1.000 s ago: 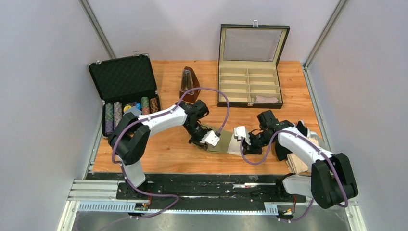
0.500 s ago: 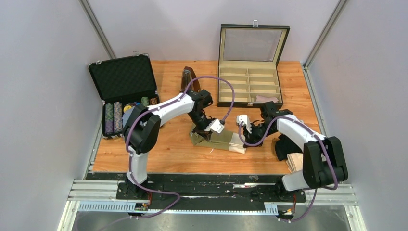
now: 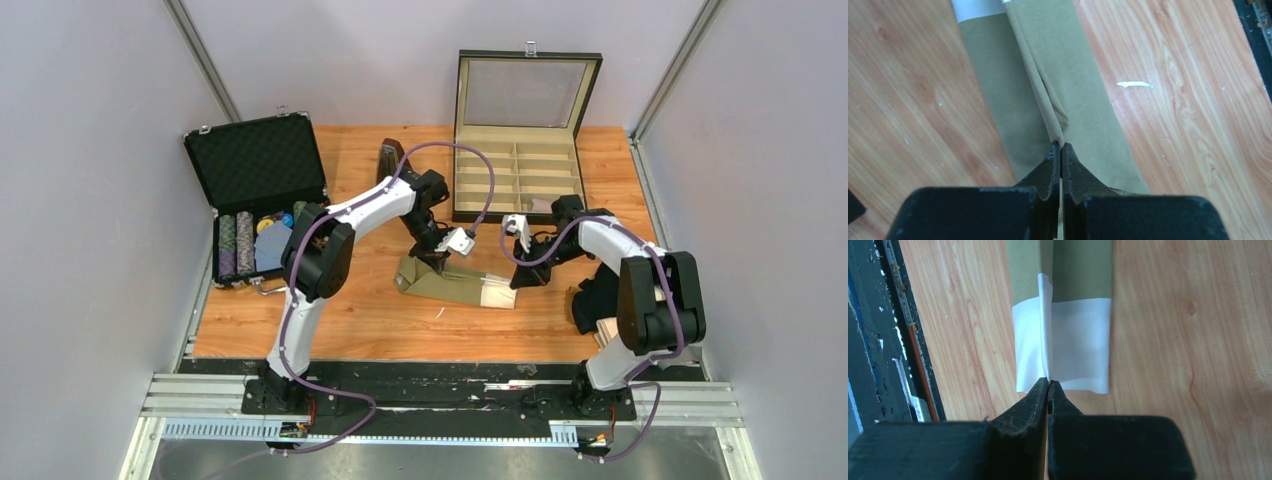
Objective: Roll the underwear
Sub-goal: Fold the underwear at the center of the board.
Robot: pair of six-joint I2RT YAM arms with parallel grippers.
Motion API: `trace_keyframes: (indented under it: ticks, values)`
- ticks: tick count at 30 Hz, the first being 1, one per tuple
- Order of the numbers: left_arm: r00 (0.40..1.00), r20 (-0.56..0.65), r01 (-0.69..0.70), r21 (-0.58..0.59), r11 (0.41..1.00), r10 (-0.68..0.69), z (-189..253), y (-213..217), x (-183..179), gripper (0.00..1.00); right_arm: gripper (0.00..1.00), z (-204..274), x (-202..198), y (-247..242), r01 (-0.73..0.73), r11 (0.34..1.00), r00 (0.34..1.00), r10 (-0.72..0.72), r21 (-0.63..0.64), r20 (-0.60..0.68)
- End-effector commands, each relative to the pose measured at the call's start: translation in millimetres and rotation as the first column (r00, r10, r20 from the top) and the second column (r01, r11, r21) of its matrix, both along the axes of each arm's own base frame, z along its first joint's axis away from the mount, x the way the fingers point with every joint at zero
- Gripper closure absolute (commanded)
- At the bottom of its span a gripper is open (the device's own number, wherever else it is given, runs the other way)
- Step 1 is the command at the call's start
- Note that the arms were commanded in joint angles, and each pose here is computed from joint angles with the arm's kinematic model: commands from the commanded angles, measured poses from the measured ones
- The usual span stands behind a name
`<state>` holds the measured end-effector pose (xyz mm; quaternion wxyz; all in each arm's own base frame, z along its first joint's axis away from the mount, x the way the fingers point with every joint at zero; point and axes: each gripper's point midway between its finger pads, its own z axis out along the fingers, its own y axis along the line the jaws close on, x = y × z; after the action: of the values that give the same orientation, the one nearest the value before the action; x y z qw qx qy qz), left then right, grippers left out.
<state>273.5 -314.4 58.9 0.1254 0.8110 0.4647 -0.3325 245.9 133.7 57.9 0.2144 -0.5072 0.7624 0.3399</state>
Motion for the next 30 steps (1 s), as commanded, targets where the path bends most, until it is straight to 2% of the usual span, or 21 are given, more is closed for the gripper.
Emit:
trace_keyframes:
  ticks: [1, 11, 20, 26, 30]
  values:
    - [0.999, 0.012, -0.037, 0.019, 0.999, 0.037, 2, 5, 16, 1.00, 1.00, 8, 17, 6, 0.032, 0.999, 0.999, -0.031, 0.038, -0.022]
    - [0.991, 0.068, -0.113, 0.020, 0.993, 0.111, -7, 3, 47, 1.00, 1.00, -8, 40, 0, 0.077, 0.997, 0.996, -0.076, 0.001, -0.054]
    - [0.991, 0.064, -0.115, 0.008, 0.993, 0.114, -8, -4, 52, 1.00, 1.00, -17, 45, -8, 0.133, 0.990, 0.986, -0.137, -0.050, -0.099]
    - [0.992, 0.064, -0.106, 0.000, 0.994, 0.106, -2, -4, 52, 1.00, 1.00, 5, 42, -2, 0.171, 0.985, 0.976, -0.172, -0.020, -0.136]
    - [0.996, 0.038, -0.080, -0.012, 0.997, 0.080, 11, 0, 38, 1.00, 1.00, 26, 30, 7, 0.210, 0.977, 0.957, -0.200, 0.024, -0.210]
